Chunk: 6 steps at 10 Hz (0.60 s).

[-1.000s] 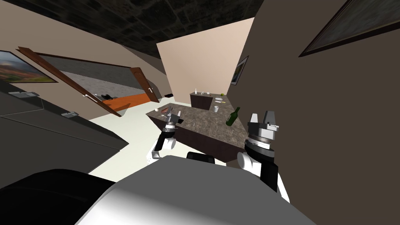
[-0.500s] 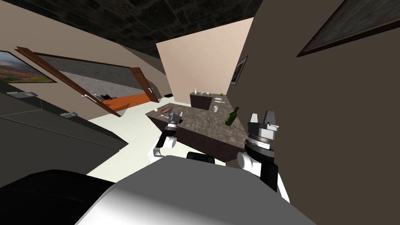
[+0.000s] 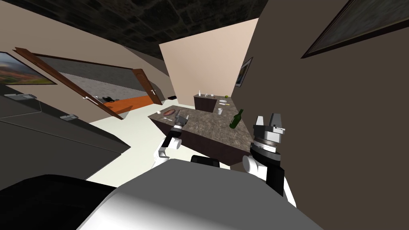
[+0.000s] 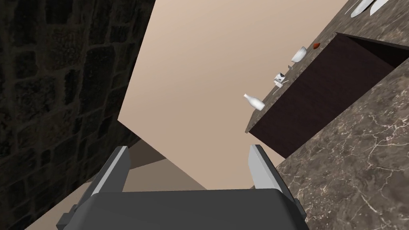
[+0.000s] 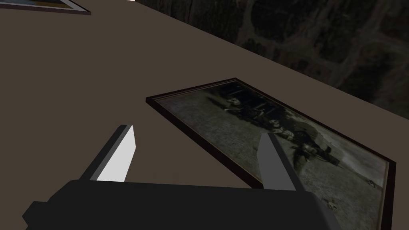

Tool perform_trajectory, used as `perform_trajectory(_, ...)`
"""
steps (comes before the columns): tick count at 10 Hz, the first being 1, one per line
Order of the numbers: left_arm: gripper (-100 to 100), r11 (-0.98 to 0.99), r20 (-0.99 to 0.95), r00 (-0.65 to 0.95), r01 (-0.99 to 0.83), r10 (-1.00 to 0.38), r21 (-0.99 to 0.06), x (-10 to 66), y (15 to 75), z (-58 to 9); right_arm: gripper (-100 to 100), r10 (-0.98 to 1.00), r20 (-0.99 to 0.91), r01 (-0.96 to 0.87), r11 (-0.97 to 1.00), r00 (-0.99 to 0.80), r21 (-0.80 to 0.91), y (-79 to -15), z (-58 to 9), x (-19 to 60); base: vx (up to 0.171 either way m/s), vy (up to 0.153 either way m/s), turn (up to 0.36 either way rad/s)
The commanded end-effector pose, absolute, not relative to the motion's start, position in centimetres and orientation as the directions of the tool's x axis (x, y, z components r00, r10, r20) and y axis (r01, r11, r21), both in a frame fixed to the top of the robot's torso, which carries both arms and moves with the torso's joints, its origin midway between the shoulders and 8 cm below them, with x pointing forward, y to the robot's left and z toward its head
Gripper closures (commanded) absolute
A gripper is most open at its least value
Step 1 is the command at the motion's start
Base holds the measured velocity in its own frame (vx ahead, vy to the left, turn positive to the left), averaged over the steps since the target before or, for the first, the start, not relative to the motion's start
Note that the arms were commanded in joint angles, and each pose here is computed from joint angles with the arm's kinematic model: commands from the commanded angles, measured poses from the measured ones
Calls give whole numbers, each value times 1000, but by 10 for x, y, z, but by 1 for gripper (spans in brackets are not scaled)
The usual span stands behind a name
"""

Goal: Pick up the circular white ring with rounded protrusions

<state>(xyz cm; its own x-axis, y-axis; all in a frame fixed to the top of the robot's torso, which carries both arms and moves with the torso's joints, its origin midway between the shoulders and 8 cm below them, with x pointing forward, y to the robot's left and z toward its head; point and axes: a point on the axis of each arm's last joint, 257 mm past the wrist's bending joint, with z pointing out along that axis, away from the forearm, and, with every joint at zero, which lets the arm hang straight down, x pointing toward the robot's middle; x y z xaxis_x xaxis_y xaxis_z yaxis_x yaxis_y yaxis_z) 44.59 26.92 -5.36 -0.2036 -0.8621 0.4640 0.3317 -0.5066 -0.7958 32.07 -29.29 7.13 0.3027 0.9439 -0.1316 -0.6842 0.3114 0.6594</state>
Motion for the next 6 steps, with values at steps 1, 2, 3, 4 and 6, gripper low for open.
perform_trajectory(1,-100,-531,493,-198,300,-847,-793,450,269,-62,0,944,-132,-684,311,303,659,-293,71,321,-1,-22,-4)
perform_trajectory(2,-100,-569,535,-195,257,-822,-781,458,267,-71,0,944,-132,-684,311,303,659,-293,71,321,-3,-22,-5)
perform_trajectory(3,-100,-572,539,-191,251,-820,-781,459,267,-73,0,944,-132,-684,311,303,659,-293,71,321,-2,-20,-4)
perform_trajectory(4,-100,-607,579,-186,211,-794,-766,466,265,-82,0,944,-132,-684,311,303,659,-293,71,321,-2,-22,-5)
perform_trajectory(6,-100,-641,620,-167,161,-767,-750,474,263,-95,0,944,-132,-684,311,303,659,-293,71,321,2,-23,-5)
